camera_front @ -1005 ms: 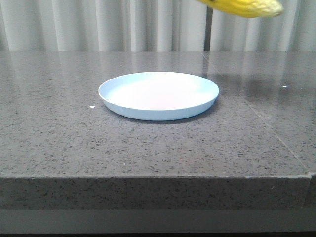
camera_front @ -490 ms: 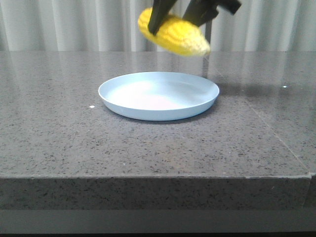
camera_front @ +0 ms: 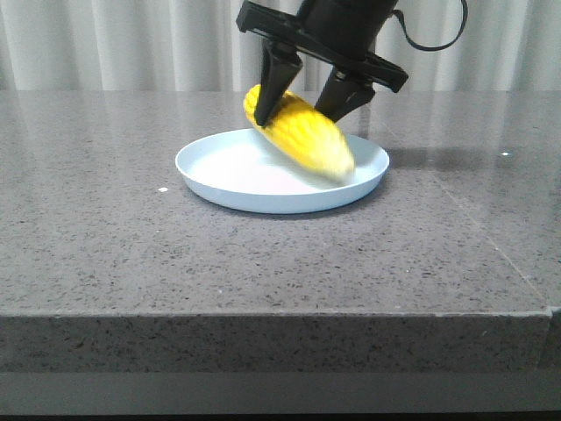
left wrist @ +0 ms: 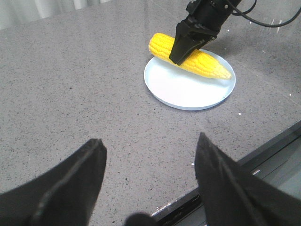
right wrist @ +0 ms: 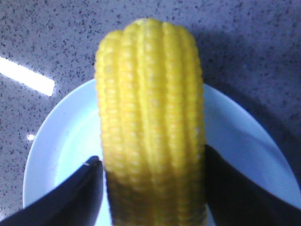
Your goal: Place corn on plate with both arms
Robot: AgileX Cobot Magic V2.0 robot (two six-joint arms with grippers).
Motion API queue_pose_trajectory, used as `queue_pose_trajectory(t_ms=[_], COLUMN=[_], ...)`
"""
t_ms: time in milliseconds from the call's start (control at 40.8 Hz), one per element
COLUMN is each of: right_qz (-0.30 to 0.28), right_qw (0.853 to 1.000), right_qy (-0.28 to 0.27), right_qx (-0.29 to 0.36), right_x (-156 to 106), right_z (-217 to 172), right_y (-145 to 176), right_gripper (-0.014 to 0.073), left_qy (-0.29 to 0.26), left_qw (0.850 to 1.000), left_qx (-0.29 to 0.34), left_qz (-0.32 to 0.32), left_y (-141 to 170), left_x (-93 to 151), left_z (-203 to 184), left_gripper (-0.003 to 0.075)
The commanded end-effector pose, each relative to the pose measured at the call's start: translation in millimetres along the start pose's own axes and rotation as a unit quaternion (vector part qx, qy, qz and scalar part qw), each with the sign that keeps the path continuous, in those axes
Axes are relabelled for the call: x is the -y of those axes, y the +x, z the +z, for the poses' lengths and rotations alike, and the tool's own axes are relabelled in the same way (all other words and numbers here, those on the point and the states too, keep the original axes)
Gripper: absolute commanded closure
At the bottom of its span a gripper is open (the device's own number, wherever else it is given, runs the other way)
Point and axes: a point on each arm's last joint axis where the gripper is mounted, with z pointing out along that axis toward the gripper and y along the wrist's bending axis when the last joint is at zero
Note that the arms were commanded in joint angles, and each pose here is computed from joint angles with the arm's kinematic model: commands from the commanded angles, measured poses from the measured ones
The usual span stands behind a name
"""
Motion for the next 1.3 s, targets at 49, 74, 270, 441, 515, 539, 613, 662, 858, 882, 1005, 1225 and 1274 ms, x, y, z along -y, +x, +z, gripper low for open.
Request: queue_pose_trajectory(t_ms=[49, 74, 270, 441, 515, 539, 613, 662, 858, 882, 1005, 1225, 1274], right_qz=[-0.026, -0.028, -0.072, -0.122, -0.146, -0.151, -0.168, -0.179, -0.191, -0.192, -0.193, -0.196, -0.196], right_qw=[0.997, 0.997, 0.991, 0.981, 0.975, 0.973, 0.967, 0.962, 0.952, 0.951, 0.948, 0.943, 0.942], right_qy=[-0.021, -0.019, 0.018, 0.060, 0.081, 0.087, 0.105, 0.121, 0.125, 0.124, 0.121, 0.118, 0.117], right_qx=[0.070, 0.073, 0.108, 0.141, 0.149, 0.151, 0.160, 0.167, 0.204, 0.209, 0.223, 0.242, 0.247], right_x=[-18, -18, -23, -31, -36, -37, -42, -44, -48, -49, -44, -33, -30], right_z=[-42, -45, -83, -137, -161, -167, -192, -206, -250, -256, -268, -280, -281], right_y=[-11, -11, -9, 2, 11, 14, 25, 33, 68, 74, 102, 151, 161], right_gripper=[-0.0062, -0.0062, -0.0060, -0.0060, -0.0060, -0.0060, -0.0060, -0.0060, -0.0060, -0.0060, -0.0060, -0.0060, -0.0060], left_qy=[0.003, 0.003, 0.003, 0.003, 0.003, 0.003, 0.003, 0.003, 0.003, 0.003, 0.003, 0.000, 0.000], left_qw=[0.999, 0.999, 0.999, 0.999, 0.999, 0.999, 0.999, 0.999, 0.999, 0.999, 0.999, 0.999, 0.999], left_qx=[0.043, 0.043, 0.043, 0.043, 0.043, 0.043, 0.043, 0.043, 0.043, 0.043, 0.043, 0.051, 0.051], left_qz=[-0.003, -0.003, -0.003, -0.003, -0.003, -0.003, -0.003, -0.003, -0.003, -0.003, -0.003, -0.002, -0.002], left_y=[-12, -12, -12, -12, -12, -12, -12, -12, -12, -12, -12, -13, -13], left_x=[0, 0, 0, 0, 0, 0, 0, 0, 0, 0, 0, 0, 0], left_z=[-3, -3, -3, -3, -3, -3, -3, -3, -3, -3, -3, -3, -3], left_gripper=[0.0302, 0.0302, 0.0302, 0.0302, 0.0302, 0.0302, 0.0302, 0.0302, 0.0302, 0.0302, 0.0302, 0.0302, 0.0302])
